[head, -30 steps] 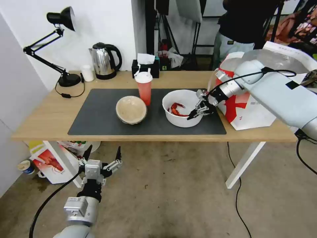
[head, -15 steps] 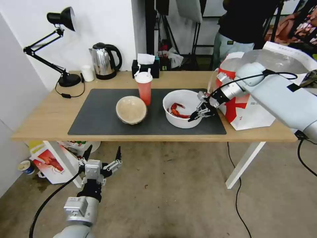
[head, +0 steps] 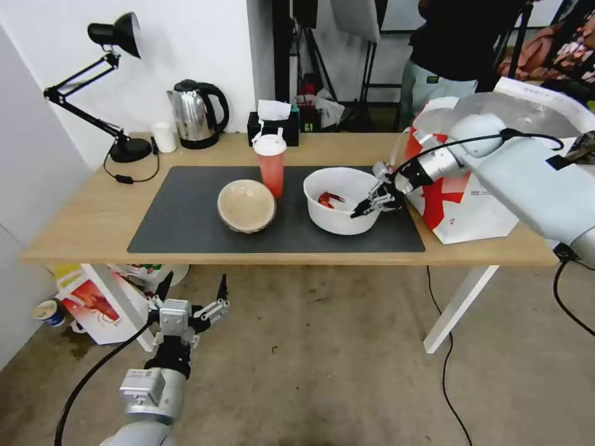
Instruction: Pick up the trash from the table and place it into the takeout bag.
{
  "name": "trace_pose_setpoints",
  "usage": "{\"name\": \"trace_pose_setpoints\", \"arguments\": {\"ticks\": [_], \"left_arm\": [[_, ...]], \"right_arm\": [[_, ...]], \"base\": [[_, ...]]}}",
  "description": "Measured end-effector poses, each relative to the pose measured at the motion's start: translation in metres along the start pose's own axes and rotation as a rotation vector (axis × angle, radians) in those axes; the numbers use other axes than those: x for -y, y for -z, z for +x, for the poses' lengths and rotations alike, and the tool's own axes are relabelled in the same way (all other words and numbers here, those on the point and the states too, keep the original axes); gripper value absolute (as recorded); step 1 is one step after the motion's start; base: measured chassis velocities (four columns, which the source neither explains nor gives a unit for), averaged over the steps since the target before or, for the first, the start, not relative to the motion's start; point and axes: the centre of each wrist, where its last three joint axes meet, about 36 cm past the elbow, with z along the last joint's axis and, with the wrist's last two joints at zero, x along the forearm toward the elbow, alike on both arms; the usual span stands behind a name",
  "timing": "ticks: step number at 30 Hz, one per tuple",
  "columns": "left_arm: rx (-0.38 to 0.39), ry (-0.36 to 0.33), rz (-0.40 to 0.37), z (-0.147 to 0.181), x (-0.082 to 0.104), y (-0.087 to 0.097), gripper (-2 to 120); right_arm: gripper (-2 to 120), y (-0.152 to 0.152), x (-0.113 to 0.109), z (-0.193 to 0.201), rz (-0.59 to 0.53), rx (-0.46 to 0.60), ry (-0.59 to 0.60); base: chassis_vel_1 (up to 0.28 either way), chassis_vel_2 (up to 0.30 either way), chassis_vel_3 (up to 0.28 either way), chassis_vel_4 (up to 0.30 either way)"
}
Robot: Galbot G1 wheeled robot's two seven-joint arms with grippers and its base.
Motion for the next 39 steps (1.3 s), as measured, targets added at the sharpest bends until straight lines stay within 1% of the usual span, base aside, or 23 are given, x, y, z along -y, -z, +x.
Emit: {"name": "trace_pose_setpoints", "arguments": {"ticks": [11, 21, 29, 35, 37, 39], "left_arm": [[0.0, 0.0, 0.0, 0.0, 0.0, 0.0, 100], [0.0, 0.0, 0.0, 0.0, 0.0, 0.0, 100], [0.0, 0.0, 0.0, 0.0, 0.0, 0.0, 100], [0.0, 0.0, 0.0, 0.0, 0.0, 0.0, 100], [0.0, 0.0, 0.0, 0.0, 0.0, 0.0, 100], [0.0, 0.0, 0.0, 0.0, 0.0, 0.0, 100]], "right_arm": [[0, 0.017, 0.001, 0.022, 0.024, 0.073, -0.075], [0, 0.028, 0.002, 0.032, 0.041, 0.085, -0.111], [0, 0.036, 0.004, 0.031, 0.053, 0.091, -0.12], [0, 0.051, 0.006, 0.04, 0.077, 0.113, -0.135], [0, 0.051, 0.006, 0.04, 0.077, 0.113, -0.135], [0, 0.066, 0.007, 0.049, 0.101, 0.13, -0.146]], "base": [[0.0, 0.0, 0.0, 0.0], [0.0, 0.0, 0.0, 0.0], [0.0, 0.0, 0.0, 0.0], [0.0, 0.0, 0.0, 0.0], [0.0, 0.0, 0.0, 0.0], [0.0, 0.0, 0.0, 0.0]]}}
